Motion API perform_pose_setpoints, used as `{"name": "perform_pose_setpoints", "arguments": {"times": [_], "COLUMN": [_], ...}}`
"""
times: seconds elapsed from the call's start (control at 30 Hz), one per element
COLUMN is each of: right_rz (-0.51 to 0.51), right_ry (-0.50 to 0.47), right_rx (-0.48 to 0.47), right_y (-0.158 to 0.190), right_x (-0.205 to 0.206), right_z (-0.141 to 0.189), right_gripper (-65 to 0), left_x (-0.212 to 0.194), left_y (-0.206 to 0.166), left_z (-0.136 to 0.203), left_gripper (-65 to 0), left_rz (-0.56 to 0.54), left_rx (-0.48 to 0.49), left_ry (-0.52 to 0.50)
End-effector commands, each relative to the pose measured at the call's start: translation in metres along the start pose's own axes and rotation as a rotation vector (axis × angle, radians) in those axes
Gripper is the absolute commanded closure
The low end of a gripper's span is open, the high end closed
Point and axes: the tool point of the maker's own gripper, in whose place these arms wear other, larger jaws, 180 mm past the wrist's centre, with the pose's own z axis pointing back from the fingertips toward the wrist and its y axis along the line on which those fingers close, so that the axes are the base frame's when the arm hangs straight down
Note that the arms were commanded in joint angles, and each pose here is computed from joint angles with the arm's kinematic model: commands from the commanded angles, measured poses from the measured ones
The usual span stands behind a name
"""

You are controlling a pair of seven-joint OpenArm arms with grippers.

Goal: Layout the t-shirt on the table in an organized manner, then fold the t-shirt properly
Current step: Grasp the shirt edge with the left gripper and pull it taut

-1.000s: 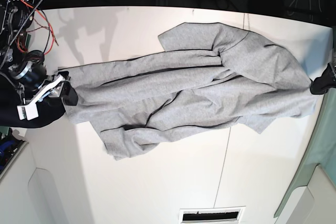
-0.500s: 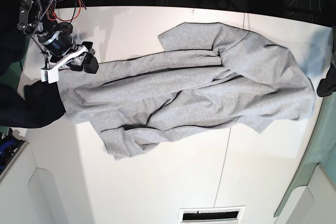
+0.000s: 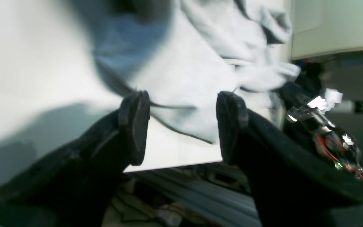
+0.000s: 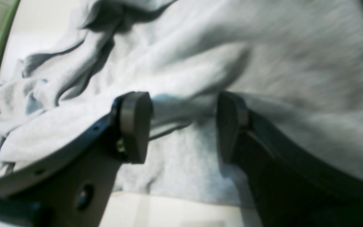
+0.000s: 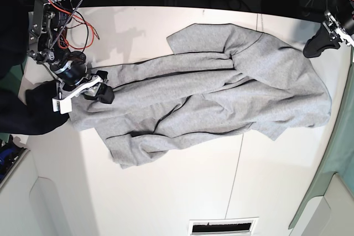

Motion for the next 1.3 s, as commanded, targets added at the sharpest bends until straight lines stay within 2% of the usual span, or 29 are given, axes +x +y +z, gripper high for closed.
{"name": "perform_pose_setpoints", "arguments": {"times": [0.0,0.07,0.17,0.3,0.67,0.9,1.13,1.27], "right_rz": [0.006,-0.005,-0.005,0.0,0.0,-0.001,-0.006,-0.006], "right_ry": [-0.042,-0.032,-0.029,-0.024,-0.022,-0.022,-0.024,-0.025], "right_rx": [0.014,0.022,0.034,0.041,0.039,0.039,0.043,0.043], "right_y": [0.003,0.007,0.012,0.015,0.014,0.014,0.015,0.015], "right_x": [0.015,0.009,0.007,0.006,0.005,0.005,0.005,0.005], "right_z": [0.0,-0.003,-0.005,-0.006,-0.006,-0.006,-0.006,-0.006], "right_gripper": [-33.4,-33.4,-33.4,-33.4,-33.4,-33.4,-33.4,-33.4], "left_x": [0.008,-0.003,-0.028,-0.055,-0.072,-0.076,-0.084,-0.091], "left_y": [-0.014,-0.027,-0.029,-0.033,-0.025,-0.014,-0.03,-0.032], "left_z": [0.002,-0.005,-0.016,-0.028,-0.038,-0.044,-0.067,-0.082], "left_gripper": [-36.2,-36.2,-36.2,-36.2,-36.2,-36.2,-36.2,-35.8], "left_rz": [-0.033,-0.045,-0.062,-0.034,-0.017,-0.061,-0.091,-0.134], "left_rx": [-0.036,-0.056,-0.025,-0.032,0.021,0.075,0.022,0.043], "left_ry": [-0.033,-0.039,-0.002,0.042,0.02,0.027,0.056,0.095]}}
